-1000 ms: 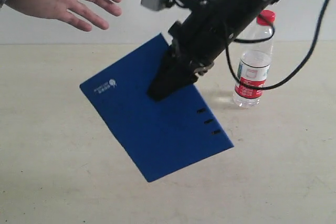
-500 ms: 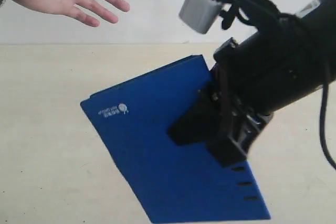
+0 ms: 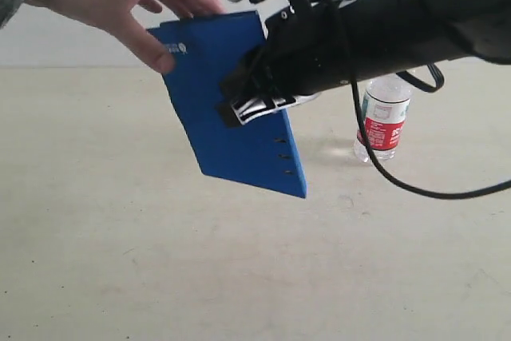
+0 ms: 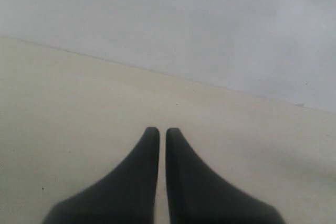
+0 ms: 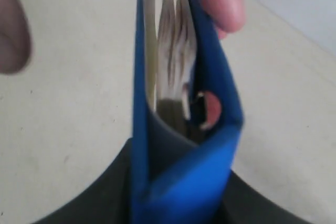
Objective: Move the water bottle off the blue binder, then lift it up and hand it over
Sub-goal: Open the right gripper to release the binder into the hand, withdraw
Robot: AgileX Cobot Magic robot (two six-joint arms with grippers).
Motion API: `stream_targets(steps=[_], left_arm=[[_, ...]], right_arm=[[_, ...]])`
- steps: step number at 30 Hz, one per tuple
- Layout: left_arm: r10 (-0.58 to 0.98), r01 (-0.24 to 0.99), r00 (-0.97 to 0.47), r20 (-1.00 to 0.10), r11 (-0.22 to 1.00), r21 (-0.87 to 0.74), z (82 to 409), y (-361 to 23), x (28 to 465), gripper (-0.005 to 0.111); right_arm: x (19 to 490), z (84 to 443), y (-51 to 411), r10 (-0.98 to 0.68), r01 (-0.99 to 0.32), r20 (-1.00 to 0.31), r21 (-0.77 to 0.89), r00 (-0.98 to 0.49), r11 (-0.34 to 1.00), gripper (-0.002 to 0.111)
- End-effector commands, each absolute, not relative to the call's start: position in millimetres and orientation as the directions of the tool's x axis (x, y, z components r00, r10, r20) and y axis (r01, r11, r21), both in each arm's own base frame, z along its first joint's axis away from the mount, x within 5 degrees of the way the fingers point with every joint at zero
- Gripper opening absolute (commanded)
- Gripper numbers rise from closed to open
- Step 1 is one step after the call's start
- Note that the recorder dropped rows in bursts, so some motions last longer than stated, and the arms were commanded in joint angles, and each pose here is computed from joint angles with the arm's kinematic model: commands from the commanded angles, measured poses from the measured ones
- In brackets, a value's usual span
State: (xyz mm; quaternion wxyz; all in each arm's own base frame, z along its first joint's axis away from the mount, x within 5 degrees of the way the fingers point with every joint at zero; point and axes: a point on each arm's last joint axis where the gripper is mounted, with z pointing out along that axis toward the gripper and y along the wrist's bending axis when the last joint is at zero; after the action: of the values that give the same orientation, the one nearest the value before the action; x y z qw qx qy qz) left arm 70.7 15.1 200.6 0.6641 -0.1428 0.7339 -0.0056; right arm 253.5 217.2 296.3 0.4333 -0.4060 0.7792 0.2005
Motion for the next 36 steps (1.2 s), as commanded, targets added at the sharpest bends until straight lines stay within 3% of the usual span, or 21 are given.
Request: stream_targets(steps=[1, 5, 11, 16, 23, 29, 31, 33, 36], left_arm=[[-0.231, -0.204, -0.083, -0.969, 0.956, -0.211, 199.0, 15.1, 71.0, 0.005], [-0.231, -0.204, -0.083, -0.969, 0.956, -0.211, 199.0, 15.1, 71.0, 0.005], [-0.231, -0.245, -0.081, -0.970, 0.948, -0.205, 198.4, 18.7, 70.1, 0.005], [-0.231, -0.245, -0.081, -0.970, 0.948, -0.205, 198.4, 18.7, 70.1, 0.005], [-0.231, -0.245, -0.081, -0.970, 0.948, -0.205, 198.4, 18.7, 70.1, 0.005], [-0.231, -0.258, -0.080, -0.970, 0.945, -0.203, 198.2, 19.9, 69.8, 0.005], [-0.230, -0.279, -0.079, -0.970, 0.939, -0.200, 197.9, 21.9, 69.3, 0.005], [-0.230, -0.284, -0.079, -0.970, 0.938, -0.200, 197.8, 22.3, 69.2, 0.005], [-0.230, -0.273, -0.079, -0.970, 0.941, -0.201, 198.0, 21.3, 69.4, 0.005]], right_arm=[[259.8, 329.8, 220.0, -0.371, -0.778, -0.902, -0.065, -0.222, 0.625, 0.000], [260.3, 332.1, 220.3, -0.367, -0.777, -0.905, -0.067, -0.217, 0.625, 0.001], [260.3, 332.1, 220.3, -0.367, -0.777, -0.905, -0.067, -0.217, 0.625, 0.031], [260.3, 332.1, 220.3, -0.367, -0.777, -0.905, -0.067, -0.217, 0.625, 0.038], [258.0, 337.3, 218.4, -0.362, -0.777, -0.910, -0.075, -0.203, 0.625, 0.038], [225.4, 398.2, 190.9, -0.306, -0.753, -0.952, -0.195, -0.009, 0.628, 0.036], [198.2, 430.4, 171.8, -0.253, -0.746, -0.964, -0.224, 0.077, 0.627, 0.024], [167.1, 452.7, 150.9, -0.245, -0.747, -0.957, -0.275, 0.154, 0.605, 0.003], [118.1, 467.8, 115.2, -0.238, -0.771, -0.966, -0.226, 0.099, 0.595, 0.000]])
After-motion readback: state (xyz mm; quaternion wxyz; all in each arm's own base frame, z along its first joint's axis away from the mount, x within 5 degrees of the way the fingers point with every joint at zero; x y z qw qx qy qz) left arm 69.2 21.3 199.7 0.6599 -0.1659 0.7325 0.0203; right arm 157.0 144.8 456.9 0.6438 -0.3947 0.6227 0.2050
